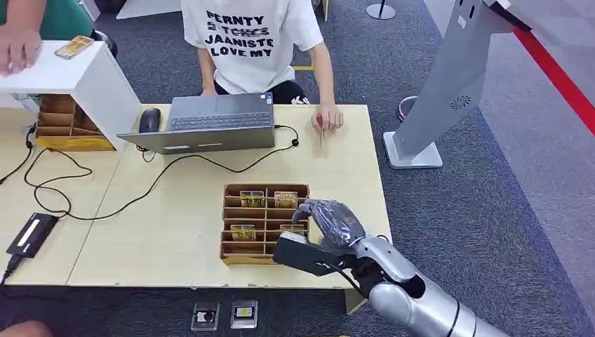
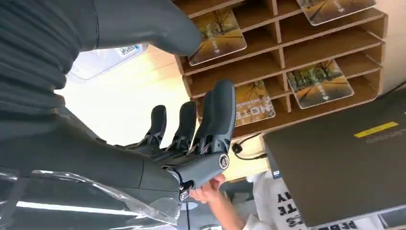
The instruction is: Pass the card to the sensor for recognition and then transmit it.
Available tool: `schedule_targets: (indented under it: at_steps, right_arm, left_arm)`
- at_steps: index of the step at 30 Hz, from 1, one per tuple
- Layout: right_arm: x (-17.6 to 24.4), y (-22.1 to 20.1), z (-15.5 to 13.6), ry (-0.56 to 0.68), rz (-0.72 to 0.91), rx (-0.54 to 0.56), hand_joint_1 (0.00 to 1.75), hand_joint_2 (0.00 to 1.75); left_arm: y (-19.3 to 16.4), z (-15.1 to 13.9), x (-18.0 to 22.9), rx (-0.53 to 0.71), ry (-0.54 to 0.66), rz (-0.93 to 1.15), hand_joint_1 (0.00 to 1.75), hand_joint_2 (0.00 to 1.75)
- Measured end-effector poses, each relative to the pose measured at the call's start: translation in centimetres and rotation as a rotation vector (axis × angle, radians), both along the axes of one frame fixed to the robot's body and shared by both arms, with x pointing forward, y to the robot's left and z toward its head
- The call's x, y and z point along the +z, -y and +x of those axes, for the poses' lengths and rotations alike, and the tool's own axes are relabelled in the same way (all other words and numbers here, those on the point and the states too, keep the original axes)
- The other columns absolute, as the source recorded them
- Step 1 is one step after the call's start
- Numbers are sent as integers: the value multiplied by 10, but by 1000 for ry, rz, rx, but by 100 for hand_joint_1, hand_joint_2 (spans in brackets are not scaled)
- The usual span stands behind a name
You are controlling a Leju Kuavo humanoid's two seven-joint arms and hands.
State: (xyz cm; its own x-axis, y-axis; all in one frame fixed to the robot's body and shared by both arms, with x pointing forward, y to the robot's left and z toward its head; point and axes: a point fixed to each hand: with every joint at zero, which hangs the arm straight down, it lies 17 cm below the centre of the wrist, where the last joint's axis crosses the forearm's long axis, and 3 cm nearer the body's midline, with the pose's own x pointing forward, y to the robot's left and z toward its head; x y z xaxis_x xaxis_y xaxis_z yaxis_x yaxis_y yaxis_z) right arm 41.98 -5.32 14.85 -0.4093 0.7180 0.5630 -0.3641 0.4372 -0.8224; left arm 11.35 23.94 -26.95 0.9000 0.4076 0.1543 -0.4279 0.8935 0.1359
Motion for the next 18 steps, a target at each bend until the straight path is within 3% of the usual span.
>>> schedule_targets:
  at_steps: [9, 10, 14, 18]
  right_arm:
    - [-11, -8, 6, -18, -31, 4, 84, 175]
    - [-11, -8, 8, -14, -39, 3, 93, 175]
    - [-8, -7, 16, 24, -82, -7, 73, 175]
    - [-6, -4, 22, 64, -132, -18, 77, 175]
  left_arm:
    - [0, -1, 0, 8, -3, 0, 0, 0]
    - [1, -1, 0, 9, -4, 0, 0, 0]
    - [1, -1, 0, 17, -5, -4, 0, 0]
    - [3, -1, 0, 12, -6, -6, 0, 0]
